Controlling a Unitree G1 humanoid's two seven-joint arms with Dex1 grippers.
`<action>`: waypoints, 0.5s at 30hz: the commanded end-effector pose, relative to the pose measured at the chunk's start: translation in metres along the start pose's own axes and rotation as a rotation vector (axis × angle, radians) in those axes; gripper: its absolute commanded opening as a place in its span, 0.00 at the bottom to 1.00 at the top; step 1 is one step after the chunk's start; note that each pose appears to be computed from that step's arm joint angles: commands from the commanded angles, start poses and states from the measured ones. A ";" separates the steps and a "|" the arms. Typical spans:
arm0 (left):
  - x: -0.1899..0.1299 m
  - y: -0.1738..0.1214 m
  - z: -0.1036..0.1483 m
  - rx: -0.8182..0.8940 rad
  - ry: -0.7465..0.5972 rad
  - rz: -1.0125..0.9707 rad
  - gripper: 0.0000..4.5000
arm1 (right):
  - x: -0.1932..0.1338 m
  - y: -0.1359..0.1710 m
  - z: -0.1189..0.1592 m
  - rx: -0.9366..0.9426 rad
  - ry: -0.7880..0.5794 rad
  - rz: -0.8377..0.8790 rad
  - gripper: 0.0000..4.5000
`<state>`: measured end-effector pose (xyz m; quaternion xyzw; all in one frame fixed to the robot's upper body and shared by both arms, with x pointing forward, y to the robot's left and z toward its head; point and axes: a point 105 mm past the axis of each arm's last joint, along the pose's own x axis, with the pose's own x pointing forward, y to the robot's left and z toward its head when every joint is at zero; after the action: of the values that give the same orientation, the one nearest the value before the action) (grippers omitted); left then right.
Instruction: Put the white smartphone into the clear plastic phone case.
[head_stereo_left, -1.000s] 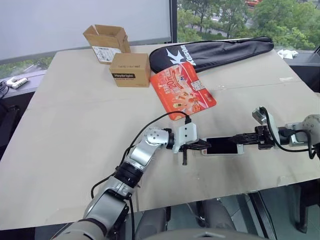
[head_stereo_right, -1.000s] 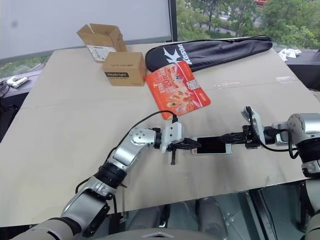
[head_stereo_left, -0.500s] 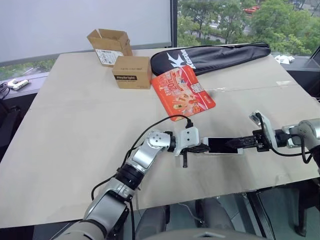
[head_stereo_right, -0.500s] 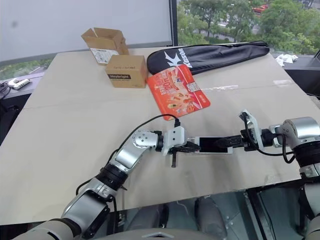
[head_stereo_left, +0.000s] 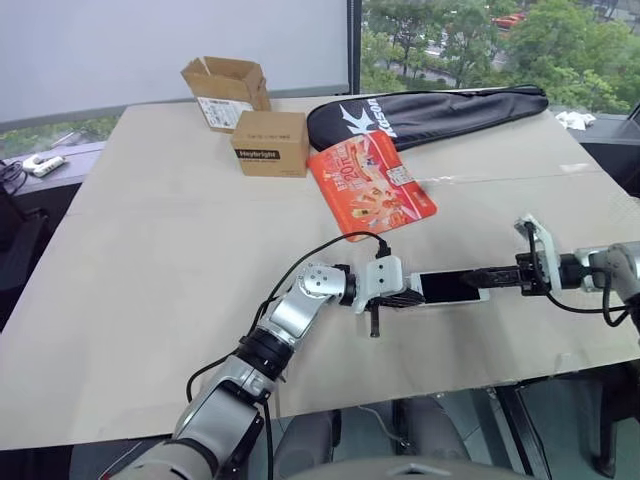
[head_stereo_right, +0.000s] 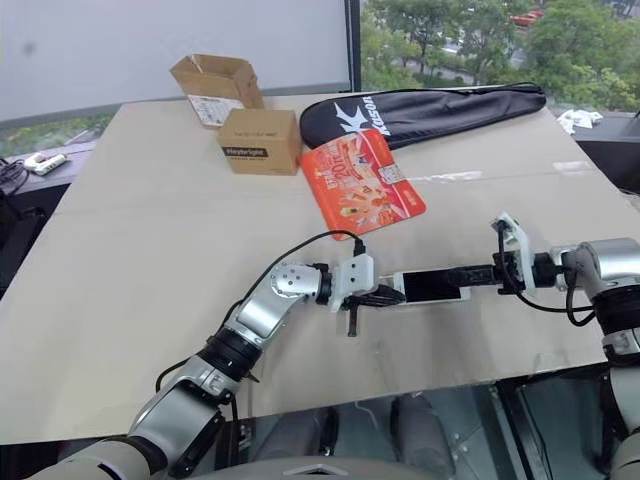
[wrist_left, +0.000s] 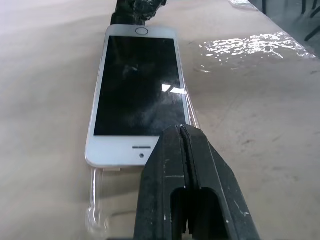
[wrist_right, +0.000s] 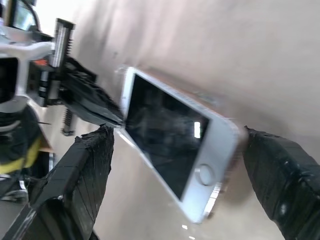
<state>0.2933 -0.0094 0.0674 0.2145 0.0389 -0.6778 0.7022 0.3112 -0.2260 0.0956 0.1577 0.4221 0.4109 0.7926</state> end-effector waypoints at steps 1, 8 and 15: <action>0.000 -0.003 -0.009 -0.017 0.031 -0.003 0.00 | -0.027 -0.026 -0.005 0.007 0.006 -0.171 0.97; -0.001 -0.001 -0.009 -0.031 0.023 0.006 0.00 | -0.049 -0.010 0.049 -0.194 -0.246 -0.129 0.97; -0.001 0.001 -0.010 -0.039 0.022 0.014 0.00 | -0.008 0.023 0.063 -0.388 -0.387 -0.045 0.69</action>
<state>0.2953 -0.0092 0.0700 0.2074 0.0352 -0.6751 0.7071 0.3477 -0.2245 0.1434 0.0931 0.2167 0.4138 0.8793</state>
